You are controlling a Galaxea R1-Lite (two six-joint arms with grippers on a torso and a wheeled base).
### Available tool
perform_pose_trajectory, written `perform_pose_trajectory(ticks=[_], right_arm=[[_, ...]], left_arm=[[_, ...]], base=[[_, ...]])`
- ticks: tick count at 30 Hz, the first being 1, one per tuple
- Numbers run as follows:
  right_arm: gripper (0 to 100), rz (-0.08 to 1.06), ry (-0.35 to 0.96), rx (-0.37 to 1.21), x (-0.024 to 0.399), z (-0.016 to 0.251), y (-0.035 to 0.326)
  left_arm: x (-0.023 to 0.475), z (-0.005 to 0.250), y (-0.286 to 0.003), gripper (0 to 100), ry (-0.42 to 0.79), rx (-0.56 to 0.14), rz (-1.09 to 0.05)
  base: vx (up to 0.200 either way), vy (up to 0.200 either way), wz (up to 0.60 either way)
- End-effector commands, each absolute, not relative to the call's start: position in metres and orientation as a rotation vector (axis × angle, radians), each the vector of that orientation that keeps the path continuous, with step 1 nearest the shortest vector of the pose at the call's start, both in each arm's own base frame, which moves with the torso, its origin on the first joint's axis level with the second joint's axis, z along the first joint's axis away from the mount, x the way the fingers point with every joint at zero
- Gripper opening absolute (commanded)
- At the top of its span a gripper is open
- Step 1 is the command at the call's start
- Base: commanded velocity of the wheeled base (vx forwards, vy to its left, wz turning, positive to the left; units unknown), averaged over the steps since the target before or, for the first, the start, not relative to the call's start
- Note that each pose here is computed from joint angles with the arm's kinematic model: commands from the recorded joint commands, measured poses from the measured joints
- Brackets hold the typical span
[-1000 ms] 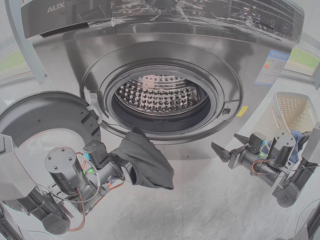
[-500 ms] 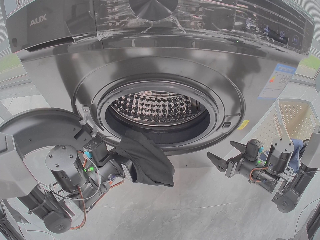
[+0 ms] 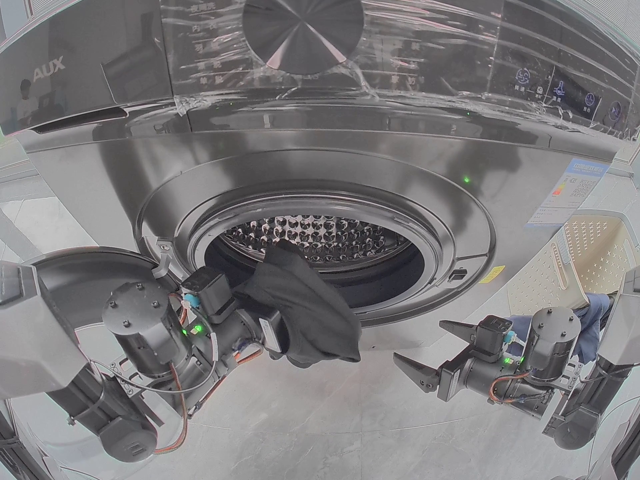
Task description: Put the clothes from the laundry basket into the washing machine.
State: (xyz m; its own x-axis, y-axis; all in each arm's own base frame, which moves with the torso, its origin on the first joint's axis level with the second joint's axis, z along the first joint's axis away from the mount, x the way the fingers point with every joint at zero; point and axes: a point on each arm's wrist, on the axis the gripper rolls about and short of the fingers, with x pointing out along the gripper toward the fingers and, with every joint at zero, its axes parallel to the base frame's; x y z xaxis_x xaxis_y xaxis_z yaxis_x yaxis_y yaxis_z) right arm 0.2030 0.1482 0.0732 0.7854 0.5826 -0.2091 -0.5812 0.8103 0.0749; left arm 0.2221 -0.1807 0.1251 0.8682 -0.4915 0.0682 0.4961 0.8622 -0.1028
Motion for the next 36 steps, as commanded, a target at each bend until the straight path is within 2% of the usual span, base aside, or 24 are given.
perform_pose_trajectory(ticks=[1, 5, 8, 13, 19, 25, 31, 36], right_arm=[[100, 0.645, 0.245, -0.001, 0.197, 0.071, 0.149], [100, 0.649, 0.247, -0.003, 0.195, 0.071, 0.150], [100, 0.649, 0.248, -0.003, 0.194, 0.071, 0.149], [100, 0.650, 0.251, -0.004, 0.194, 0.070, 0.149], [100, 0.651, 0.248, -0.003, 0.194, 0.071, 0.149], [100, 0.652, 0.253, -0.005, 0.195, 0.070, 0.150], [100, 0.652, 0.255, -0.004, 0.195, 0.069, 0.150], [100, 0.650, 0.252, -0.003, 0.195, 0.070, 0.151]], left_arm=[[0.248, 0.125, -0.187, 0, -0.083, -0.090, -0.519], [0.271, 0.120, -0.192, 0, -0.099, -0.086, -0.570], [0.285, 0.104, -0.199, 0, -0.071, -0.089, -0.581], [0.306, 0.089, -0.212, 0, -0.053, -0.162, -0.582], [0.328, 0.091, -0.221, 0, -0.106, -0.183, -0.604], [0.352, 0.080, -0.223, 0, -0.075, -0.173, -0.540], [0.366, 0.085, -0.222, 0, -0.041, -0.166, -0.517], [0.370, 0.089, -0.230, 0, -0.054, -0.193, -0.508]], base=[[0.000, 0.000, 0.00], [0.000, 0.000, 0.00], [0.000, 0.000, 0.00], [0.000, 0.000, 0.00], [0.000, 0.000, 0.00], [0.000, 0.000, 0.00], [0.000, 0.000, 0.00], [0.000, 0.000, 0.00]])
